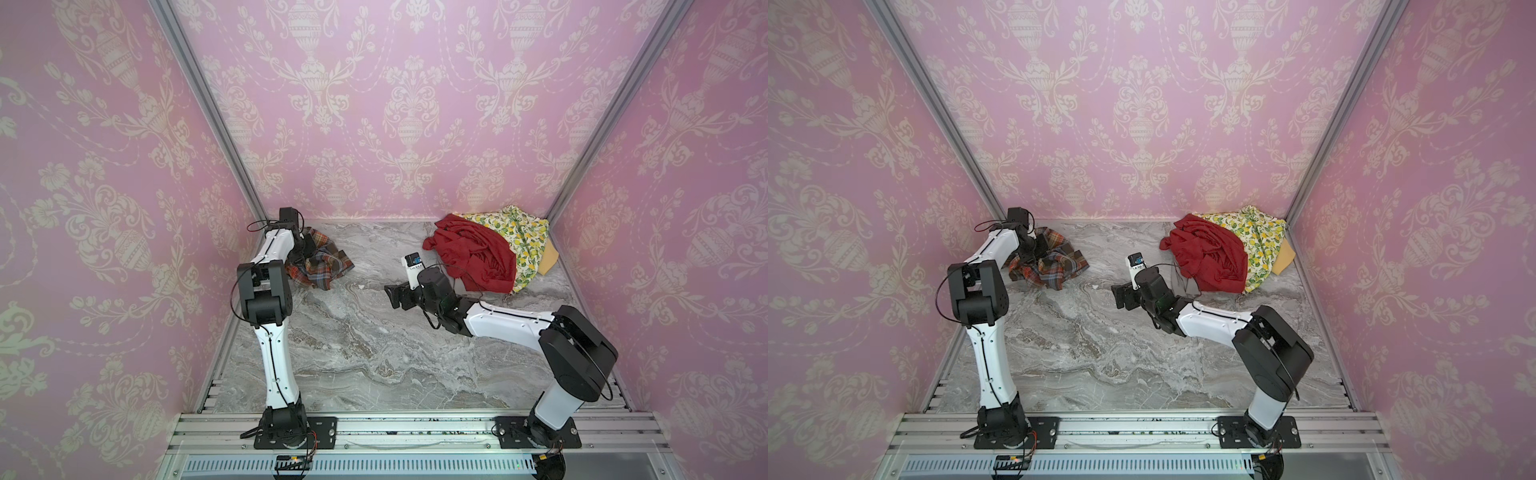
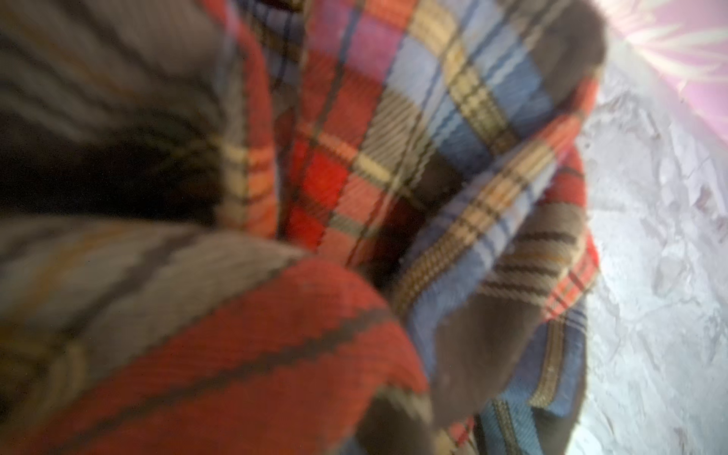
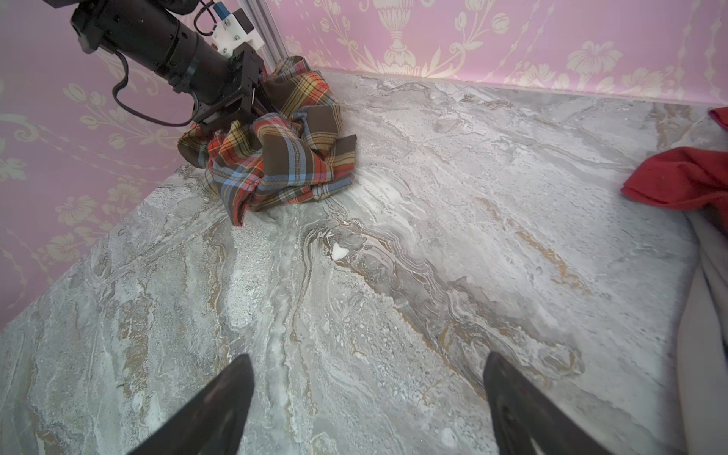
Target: Pick out a specific cloth from the pile
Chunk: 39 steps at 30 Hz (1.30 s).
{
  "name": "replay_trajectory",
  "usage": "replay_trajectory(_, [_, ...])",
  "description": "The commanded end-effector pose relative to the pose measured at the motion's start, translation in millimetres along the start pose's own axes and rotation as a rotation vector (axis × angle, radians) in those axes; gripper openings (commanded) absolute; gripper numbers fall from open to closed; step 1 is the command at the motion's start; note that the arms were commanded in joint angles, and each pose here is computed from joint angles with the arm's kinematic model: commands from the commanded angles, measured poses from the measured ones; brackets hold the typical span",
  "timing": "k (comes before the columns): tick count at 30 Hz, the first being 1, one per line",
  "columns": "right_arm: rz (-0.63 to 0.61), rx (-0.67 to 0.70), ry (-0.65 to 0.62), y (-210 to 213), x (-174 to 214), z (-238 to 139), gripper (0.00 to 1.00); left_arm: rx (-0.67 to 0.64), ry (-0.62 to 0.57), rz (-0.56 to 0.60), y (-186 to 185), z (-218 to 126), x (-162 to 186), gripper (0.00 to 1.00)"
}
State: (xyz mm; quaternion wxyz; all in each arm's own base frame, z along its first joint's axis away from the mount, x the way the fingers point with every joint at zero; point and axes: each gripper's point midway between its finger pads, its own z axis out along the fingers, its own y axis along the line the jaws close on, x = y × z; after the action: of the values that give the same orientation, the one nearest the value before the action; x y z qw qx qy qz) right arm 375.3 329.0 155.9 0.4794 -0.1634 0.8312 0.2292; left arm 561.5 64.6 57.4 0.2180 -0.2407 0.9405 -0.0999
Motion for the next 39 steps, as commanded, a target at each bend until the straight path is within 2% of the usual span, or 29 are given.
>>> replay_trajectory(1, [-0.037,0.038,-0.002,-14.1,-7.2,-14.6,0.94,0.031,0.047,0.014,-8.4,-2.0,1.7,0.2])
replay_trajectory(4, [-0.049,0.061,-0.003,-28.1,-15.4,-28.1,0.97,0.093,-0.032,0.05,-33.6,-24.5,-12.9,0.52])
replay_trajectory(11, [-0.063,0.191,-0.05,-89.6,-36.3,-84.5,1.0,0.236,-0.21,0.155,-84.0,-93.7,-25.8,0.99])
replay_trajectory(15, [-0.091,0.318,-0.113,-132.9,-45.5,-126.5,1.0,0.28,-0.337,0.211,-95.6,-134.6,-20.0,0.99])
replay_trajectory(18, [-0.087,0.409,-0.167,-162.7,-48.0,-157.5,1.0,0.276,-0.467,0.255,-91.3,-162.3,-9.6,0.99])
replay_trajectory(22, [-0.103,0.524,-0.246,-194.6,-42.2,-191.7,1.0,0.248,-0.631,0.275,-70.8,-194.5,14.7,0.99])
replay_trajectory(24, [-0.104,0.588,-0.269,-211.6,-30.1,-204.5,1.0,0.234,-0.699,0.287,-54.4,-197.5,36.4,0.99])
replay_trajectory(27, [-0.045,0.646,-0.337,-244.1,-8.3,-213.9,1.0,0.14,-0.773,0.294,-16.3,-179.0,65.4,0.99])
replay_trajectory(28, [-0.027,0.656,-0.34,-254.5,-0.8,-212.2,1.0,0.093,-0.761,0.317,0.4,-159.8,82.2,0.99])
replay_trajectory(31, [-0.032,0.694,-0.313,-278.7,17.6,-195.3,1.0,0.016,-0.781,0.297,29.7,-136.0,94.0,0.99])
replay_trajectory(36, [-0.009,0.654,-0.279,-282.5,14.6,-178.6,1.0,0.037,-0.777,0.294,28.4,-129.0,83.1,0.99])
replay_trajectory(39, [0.024,0.617,-0.241,-281.2,39.1,-166.8,1.0,0.053,-0.761,0.305,27.0,-130.0,90.0,0.99])
